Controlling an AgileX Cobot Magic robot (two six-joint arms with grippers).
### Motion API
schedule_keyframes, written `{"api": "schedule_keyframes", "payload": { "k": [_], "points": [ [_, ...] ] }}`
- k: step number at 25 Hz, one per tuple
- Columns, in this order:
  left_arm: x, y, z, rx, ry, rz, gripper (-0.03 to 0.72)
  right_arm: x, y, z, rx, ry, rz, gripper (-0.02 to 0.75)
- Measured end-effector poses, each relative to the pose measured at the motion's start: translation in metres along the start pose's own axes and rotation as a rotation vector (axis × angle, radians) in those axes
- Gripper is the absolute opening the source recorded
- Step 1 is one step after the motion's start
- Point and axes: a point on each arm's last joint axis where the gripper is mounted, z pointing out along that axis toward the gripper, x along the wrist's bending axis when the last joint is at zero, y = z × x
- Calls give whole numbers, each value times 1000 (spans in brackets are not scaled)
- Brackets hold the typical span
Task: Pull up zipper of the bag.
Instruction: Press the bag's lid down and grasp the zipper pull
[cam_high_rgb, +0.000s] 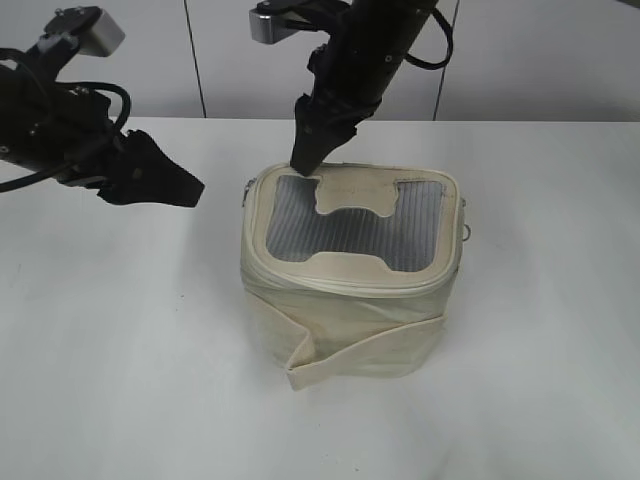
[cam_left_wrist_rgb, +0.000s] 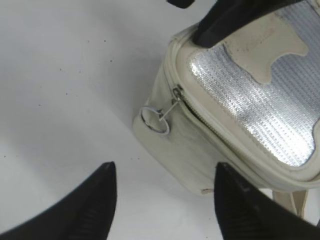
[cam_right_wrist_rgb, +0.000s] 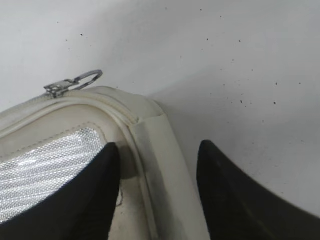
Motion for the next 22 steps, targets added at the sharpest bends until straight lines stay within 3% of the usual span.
{"api": "schedule_keyframes", "payload": {
  "k": [9,22],
  "points": [
    [4,3,0,-28,41,-12,490,0,0,7,-2,26,13,403],
    [2,2,0,-23,19,-16,490,8,-17,12,68,40,48,402]
  ]
}}
